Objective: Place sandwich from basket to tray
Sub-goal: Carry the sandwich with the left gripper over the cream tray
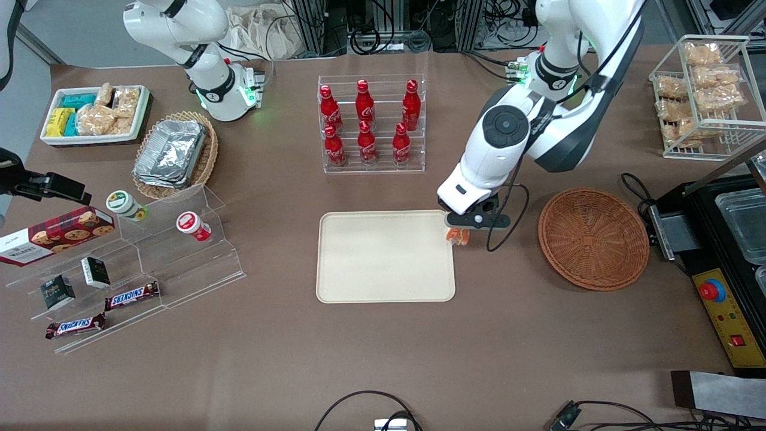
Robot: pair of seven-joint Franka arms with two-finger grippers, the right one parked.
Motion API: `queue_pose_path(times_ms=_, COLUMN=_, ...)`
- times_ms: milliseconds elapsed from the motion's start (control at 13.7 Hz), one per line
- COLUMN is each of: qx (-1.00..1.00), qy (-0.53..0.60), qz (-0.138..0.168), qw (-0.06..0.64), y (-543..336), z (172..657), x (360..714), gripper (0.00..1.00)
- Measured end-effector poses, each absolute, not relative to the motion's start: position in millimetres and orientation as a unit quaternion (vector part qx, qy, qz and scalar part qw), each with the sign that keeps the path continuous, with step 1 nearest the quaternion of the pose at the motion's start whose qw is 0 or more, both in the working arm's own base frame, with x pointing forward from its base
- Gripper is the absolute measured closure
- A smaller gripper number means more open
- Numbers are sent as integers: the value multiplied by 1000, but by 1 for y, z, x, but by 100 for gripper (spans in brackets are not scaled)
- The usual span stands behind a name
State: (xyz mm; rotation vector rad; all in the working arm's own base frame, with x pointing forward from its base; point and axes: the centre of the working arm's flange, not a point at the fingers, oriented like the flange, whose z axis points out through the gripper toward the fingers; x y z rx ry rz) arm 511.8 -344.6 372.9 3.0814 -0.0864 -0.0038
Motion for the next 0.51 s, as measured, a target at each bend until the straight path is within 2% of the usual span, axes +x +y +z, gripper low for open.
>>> queue_pose_path(times_ms=219, qx=999, qy=-25, qz=-10, qw=38, y=-360, z=359, x=522, gripper=82)
queue_pose_path(times_ms=511, qx=1000, qy=-17, qz=-8, qw=10, y=-372, z=321, x=535, gripper=82)
